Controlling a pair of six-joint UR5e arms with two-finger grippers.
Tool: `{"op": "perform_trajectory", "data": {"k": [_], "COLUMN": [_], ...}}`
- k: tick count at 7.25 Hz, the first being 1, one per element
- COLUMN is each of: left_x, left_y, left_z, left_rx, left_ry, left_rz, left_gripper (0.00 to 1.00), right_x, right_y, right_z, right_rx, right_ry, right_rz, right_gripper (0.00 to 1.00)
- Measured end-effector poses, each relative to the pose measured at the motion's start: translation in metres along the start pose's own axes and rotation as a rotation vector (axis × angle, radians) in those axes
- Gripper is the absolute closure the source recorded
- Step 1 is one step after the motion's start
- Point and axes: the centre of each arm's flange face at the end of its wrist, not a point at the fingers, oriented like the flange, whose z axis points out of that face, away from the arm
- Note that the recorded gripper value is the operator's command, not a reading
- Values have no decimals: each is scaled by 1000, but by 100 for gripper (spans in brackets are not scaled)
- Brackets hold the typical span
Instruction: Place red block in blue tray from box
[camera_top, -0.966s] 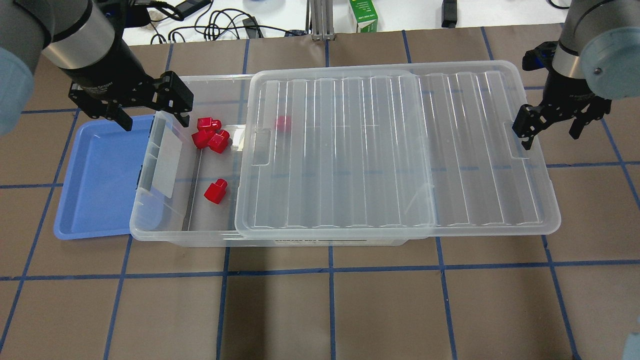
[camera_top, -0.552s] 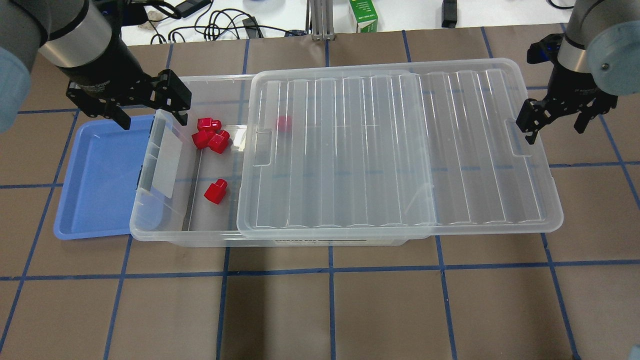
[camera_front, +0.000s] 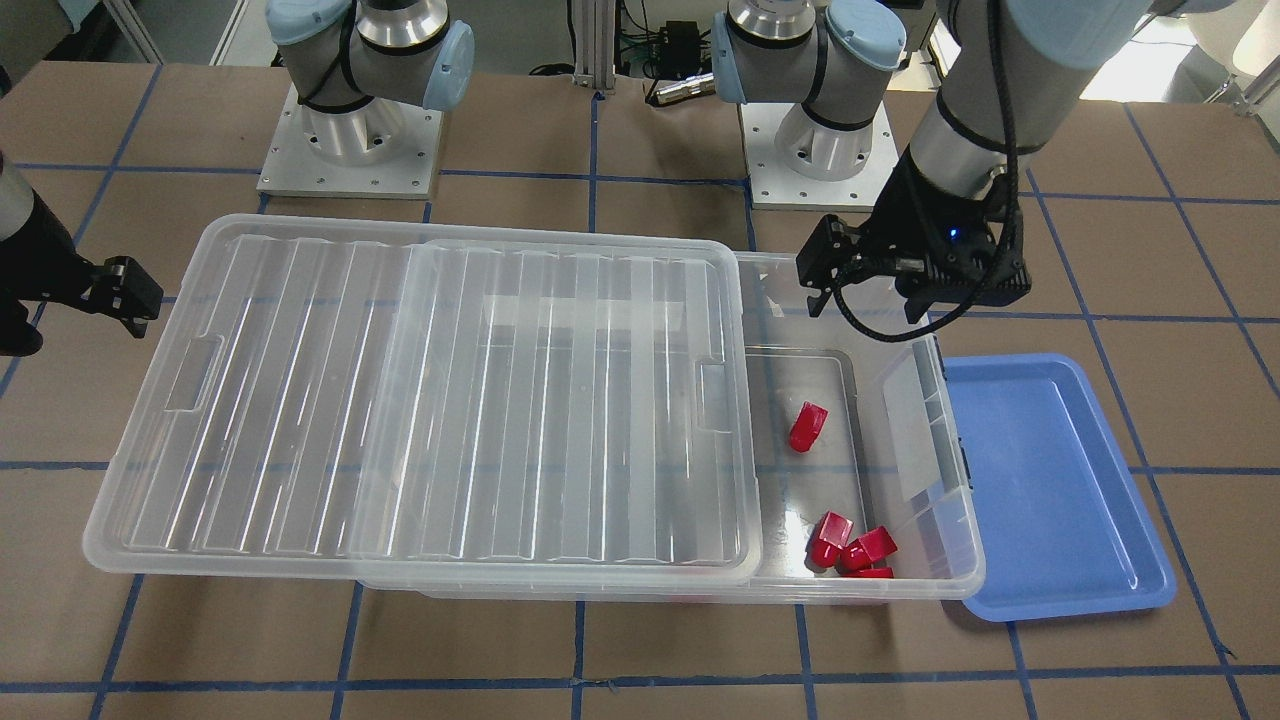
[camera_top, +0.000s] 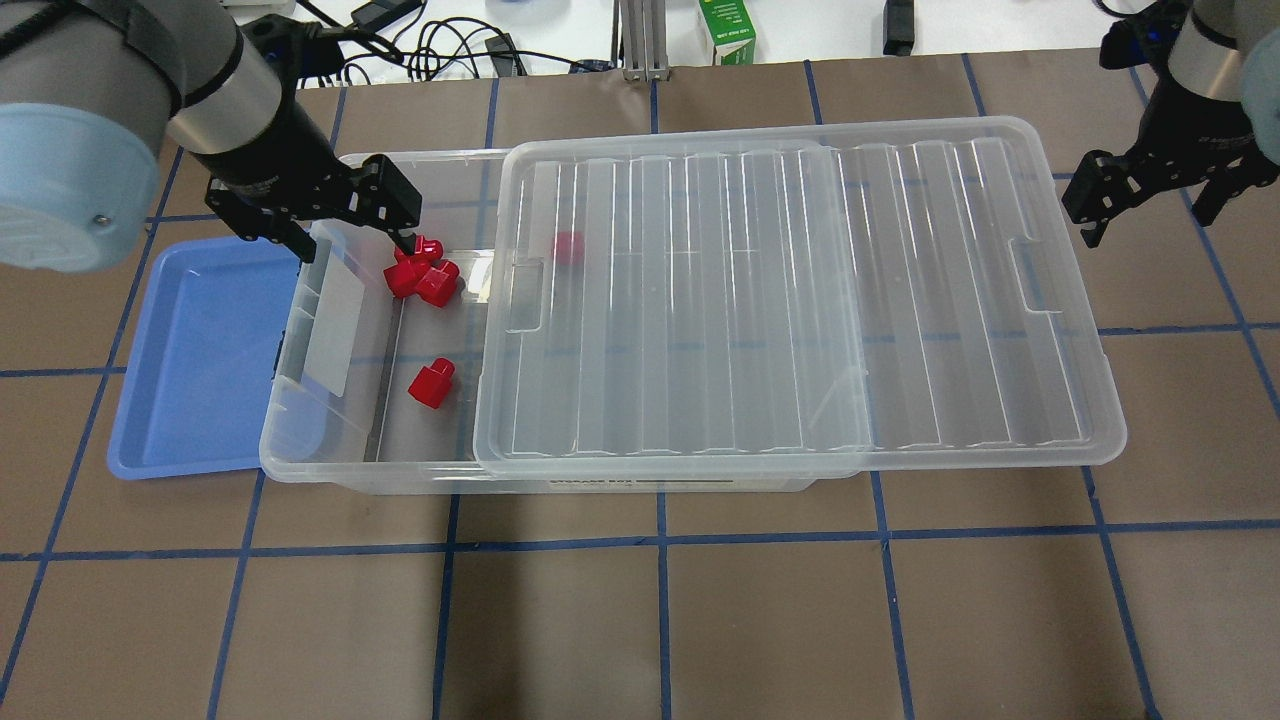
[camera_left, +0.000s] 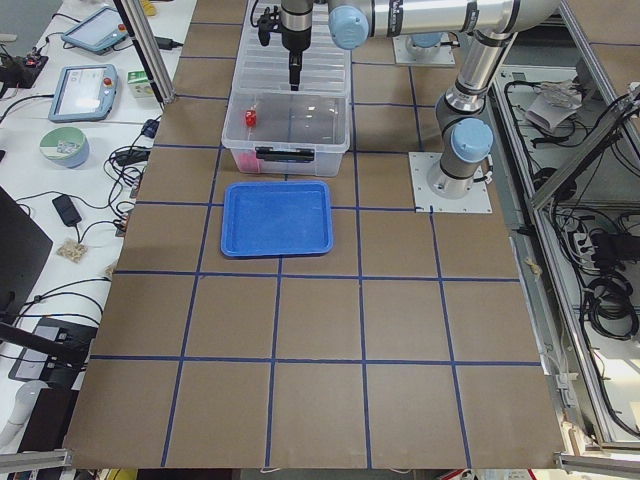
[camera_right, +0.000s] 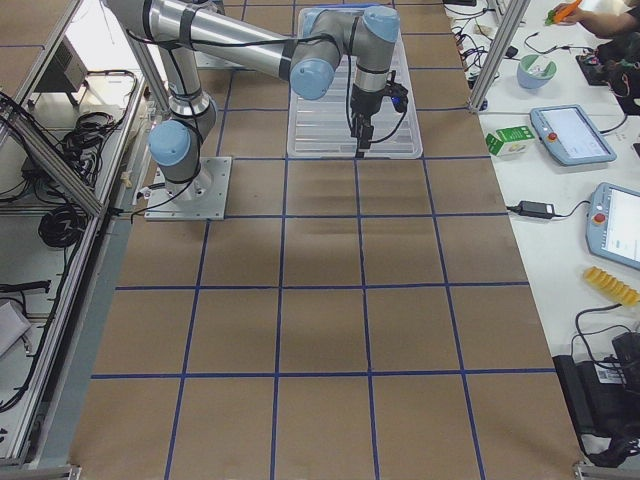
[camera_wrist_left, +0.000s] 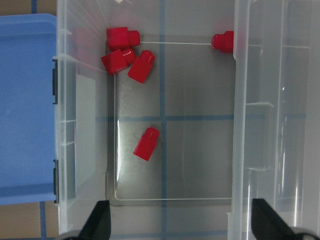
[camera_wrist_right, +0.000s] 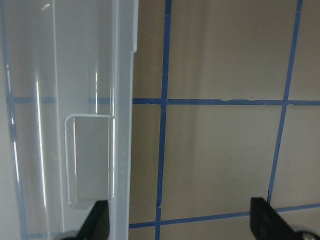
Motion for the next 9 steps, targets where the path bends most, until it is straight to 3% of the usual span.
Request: {"op": "perform_trajectory", "data": {"k": [1,3,5,9], "left_x": [-3,-6,-9,-18], "left_y": [1,11,19,18], "left_z": [32,73,110,171], "left_rx": [-15,-29,-75,-164], "left_ry": [-1,-5,0,5], "left_rz": [33,78,67,-1], "left_gripper": [0,0,0,2], "right_x": [1,-9,-26,-33], "right_y": [-2,-7,-10,-13], "right_z": [-10,-41,-67,-67], "right_rx": [22,82,96,79], "right_ry": [-11,-84,-135,-147], "right_rz": [77,216,241,234], "right_gripper": [0,0,0,0]}}
